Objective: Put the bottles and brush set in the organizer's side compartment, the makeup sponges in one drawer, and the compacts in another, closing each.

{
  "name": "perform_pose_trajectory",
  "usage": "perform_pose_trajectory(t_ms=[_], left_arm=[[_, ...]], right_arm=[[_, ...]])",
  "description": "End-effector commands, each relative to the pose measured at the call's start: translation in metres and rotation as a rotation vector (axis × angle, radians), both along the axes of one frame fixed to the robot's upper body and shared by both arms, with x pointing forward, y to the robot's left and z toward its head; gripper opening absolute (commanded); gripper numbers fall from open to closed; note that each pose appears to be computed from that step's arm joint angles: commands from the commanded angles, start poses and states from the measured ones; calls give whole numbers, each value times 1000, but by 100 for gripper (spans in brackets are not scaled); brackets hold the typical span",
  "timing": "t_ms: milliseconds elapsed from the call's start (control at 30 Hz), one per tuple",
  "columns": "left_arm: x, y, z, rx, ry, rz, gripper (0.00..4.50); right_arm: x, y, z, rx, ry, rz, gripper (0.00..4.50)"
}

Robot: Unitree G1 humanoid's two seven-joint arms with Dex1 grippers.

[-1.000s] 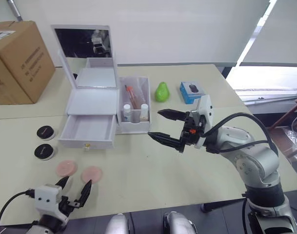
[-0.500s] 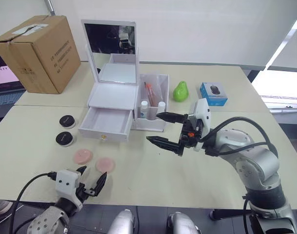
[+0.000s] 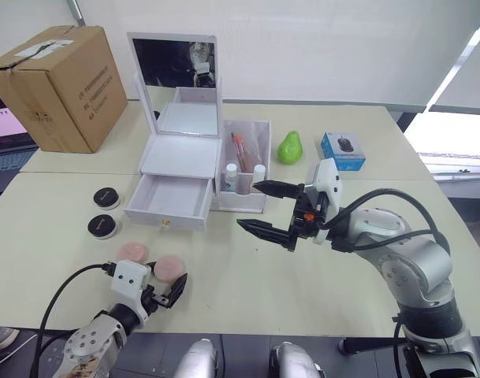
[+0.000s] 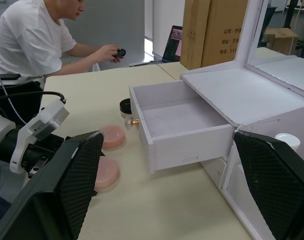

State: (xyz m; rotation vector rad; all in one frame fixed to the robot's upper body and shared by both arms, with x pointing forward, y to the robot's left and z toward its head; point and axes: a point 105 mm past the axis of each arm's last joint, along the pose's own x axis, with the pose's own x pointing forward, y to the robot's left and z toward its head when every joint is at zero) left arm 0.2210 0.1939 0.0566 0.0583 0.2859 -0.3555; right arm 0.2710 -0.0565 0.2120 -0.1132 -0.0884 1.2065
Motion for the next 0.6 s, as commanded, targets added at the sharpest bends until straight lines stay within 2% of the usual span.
perform_pose_trajectory(t_ms=[33,67,167,333,467,600], left_arm=[[1,-3,13,3,-45,-11,327],[2,-2,14,4,-50,-5,302],[3,-1,21,-6,-81,-3,299],[-1,22,60,-5,-236,47,299],[-14,63,81,54,-222,77,299],[-15,92,102,93,-220,70,299]], right_arm=[[-4,-2,9,6,-41,-2,450],[-4,-2,9,7,-40,-3,450],[-4,-2,9,7,-38,-5,450],[-3,-4,7,0,-40,-15,450],[-2,-5,8,1,-41,-15,450],[-2,-5,8,-3,-43,-15,450]])
